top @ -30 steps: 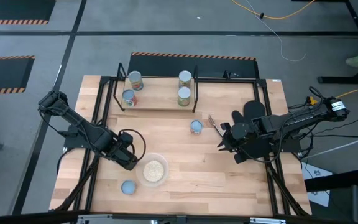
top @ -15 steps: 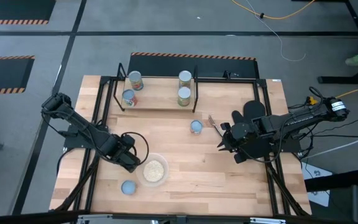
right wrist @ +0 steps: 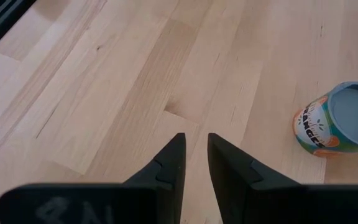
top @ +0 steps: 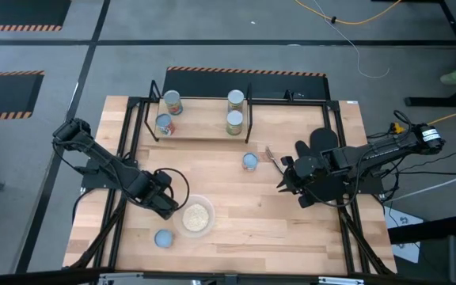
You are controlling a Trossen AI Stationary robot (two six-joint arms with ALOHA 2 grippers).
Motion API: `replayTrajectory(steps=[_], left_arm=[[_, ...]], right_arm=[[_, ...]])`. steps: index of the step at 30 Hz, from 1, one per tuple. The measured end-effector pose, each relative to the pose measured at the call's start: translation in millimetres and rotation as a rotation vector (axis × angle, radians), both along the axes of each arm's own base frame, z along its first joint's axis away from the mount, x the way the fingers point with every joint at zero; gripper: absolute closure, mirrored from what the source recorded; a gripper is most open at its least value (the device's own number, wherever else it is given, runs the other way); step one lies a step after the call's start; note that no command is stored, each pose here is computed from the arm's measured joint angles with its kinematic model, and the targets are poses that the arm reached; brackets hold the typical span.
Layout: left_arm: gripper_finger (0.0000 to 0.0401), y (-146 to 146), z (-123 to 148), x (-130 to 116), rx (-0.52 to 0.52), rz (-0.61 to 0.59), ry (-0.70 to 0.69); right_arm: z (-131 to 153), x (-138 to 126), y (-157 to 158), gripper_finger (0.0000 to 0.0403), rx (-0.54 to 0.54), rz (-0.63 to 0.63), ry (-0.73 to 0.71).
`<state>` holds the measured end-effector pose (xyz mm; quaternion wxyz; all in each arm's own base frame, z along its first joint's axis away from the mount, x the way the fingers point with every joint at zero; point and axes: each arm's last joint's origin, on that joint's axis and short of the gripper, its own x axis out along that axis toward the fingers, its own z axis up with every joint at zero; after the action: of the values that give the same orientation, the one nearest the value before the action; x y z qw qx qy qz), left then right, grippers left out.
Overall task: Pick and place cans onto a shelf
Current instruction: Put the canned pineapple rings on the shelf
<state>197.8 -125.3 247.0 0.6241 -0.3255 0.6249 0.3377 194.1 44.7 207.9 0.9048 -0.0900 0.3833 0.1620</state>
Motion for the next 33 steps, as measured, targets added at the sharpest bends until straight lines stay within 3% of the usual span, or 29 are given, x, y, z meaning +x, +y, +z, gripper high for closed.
replayTrajectory(steps=[12, 21, 27, 33], left_arm=[[0.0397, 3.1, 8.3, -4.9, -0.029, 0.0, -0.046], [0.0398, -1.5, 57.0, 4.1, -0.095, -0.081, -0.22], [0.0398, 5.2, 95.5, 13.7, 0.063, -0.134, -0.445], [0.0398, 30.4, 112.9, 30.8, 0.186, -0.194, -0.548]], right_arm=[[0.0, 0.0, 0.0, 0.0331, 0.0, 0.0, 0.0], [0.0, 0.0, 0.0, 0.0331, 0.002, -0.002, 0.001], [0.0, 0.0, 0.0, 0.0331, 0.001, -0.001, 0.0], [0.0, 0.0, 0.1, 0.0331, 0.002, -0.002, 0.0]])
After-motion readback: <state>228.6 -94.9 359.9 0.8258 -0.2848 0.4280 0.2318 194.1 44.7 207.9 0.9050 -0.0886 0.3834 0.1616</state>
